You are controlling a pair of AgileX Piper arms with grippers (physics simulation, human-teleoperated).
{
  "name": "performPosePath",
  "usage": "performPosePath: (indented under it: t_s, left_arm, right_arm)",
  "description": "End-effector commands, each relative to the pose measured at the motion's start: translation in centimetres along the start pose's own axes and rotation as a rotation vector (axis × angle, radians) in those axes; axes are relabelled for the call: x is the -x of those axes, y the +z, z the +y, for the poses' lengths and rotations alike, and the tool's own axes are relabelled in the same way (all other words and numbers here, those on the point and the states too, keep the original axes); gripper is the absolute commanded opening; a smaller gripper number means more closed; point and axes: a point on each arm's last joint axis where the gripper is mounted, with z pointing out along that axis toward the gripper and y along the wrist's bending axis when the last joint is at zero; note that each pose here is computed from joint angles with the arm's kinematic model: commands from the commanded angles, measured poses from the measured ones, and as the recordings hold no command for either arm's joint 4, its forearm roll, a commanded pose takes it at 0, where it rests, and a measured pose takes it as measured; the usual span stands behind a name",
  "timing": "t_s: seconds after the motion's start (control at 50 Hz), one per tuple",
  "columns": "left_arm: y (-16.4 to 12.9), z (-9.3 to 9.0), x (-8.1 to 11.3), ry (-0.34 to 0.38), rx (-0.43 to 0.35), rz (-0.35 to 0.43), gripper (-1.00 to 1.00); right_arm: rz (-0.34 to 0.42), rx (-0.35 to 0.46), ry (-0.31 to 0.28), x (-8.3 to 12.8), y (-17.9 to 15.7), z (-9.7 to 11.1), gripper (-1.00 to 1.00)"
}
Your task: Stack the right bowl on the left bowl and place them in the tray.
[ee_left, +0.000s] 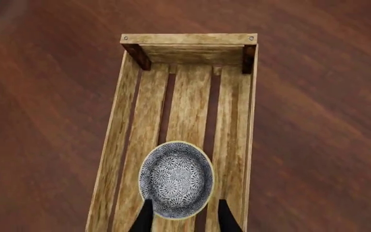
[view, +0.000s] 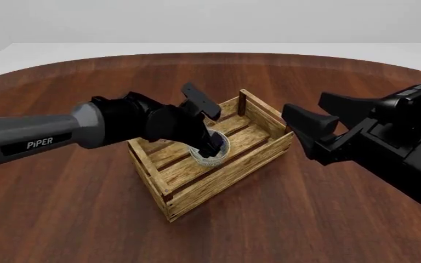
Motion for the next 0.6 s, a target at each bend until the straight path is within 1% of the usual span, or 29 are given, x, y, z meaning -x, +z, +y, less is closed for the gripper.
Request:
performPosePath:
  t_s: [0.02,0.14,0.2,0.22,0.28,0.34,0.38,0.42,0.46,0.52,0.54,0.6]
  left_arm:
    - [-3.8,-0.2,-0.1,-0.017,0.022,-0.096,1.00]
    - [-6.5,0.2,0.2,-0.061,0.042,-0.162,1.00]
    - [-7.2,0.2,0.3,-0.071,0.045,-0.176,1.00]
    - [-8.1,0.4,0.4,-0.087,0.054,-0.205,1.00]
    - [-9.3,0.6,0.6,-0.106,0.062,-0.235,1.00]
    - [-11.1,0.9,0.8,-0.129,0.077,-0.285,1.00]
    - [-11.9,0.7,0.8,-0.138,0.076,-0.309,1.00]
    - [-12.0,0.7,0.5,-0.145,0.078,-0.314,1.00]
    - [-12.7,0.8,0.0,-0.152,0.090,-0.341,1.00]
    - [-13.2,1.0,-0.5,-0.158,0.101,-0.351,1.00]
    - [-13.7,1.0,-0.6,-0.169,0.105,-0.364,1.00]
    - [-14.7,1.2,-1.2,-0.173,0.122,-0.386,1.00]
  right_arm:
    - [-0.003,-0.001,-0.003,0.1,-0.2,0.0,1.00]
    - [-0.005,-0.001,-0.003,0.2,-0.3,0.0,1.00]
    - [-0.005,-0.003,-0.003,0.2,-0.3,0.0,1.00]
    - [-0.005,-0.003,-0.004,0.2,-0.2,0.0,1.00]
    - [-0.005,-0.003,-0.004,0.2,-0.2,0.0,1.00]
    - [-0.004,-0.003,-0.004,0.2,-0.2,0.0,1.00]
    - [-0.004,-0.004,-0.004,0.1,-0.2,-0.1,1.00]
    - [-0.003,-0.004,-0.005,0.1,-0.1,-0.1,1.00]
    - [0.000,-0.004,-0.005,0.0,0.0,-0.1,1.00]
    - [0.004,-0.005,-0.007,-0.1,0.2,-0.1,1.00]
    - [0.005,-0.006,-0.007,-0.2,0.3,-0.1,1.00]
    - [0.010,-0.010,-0.009,-0.3,0.6,-0.2,1.00]
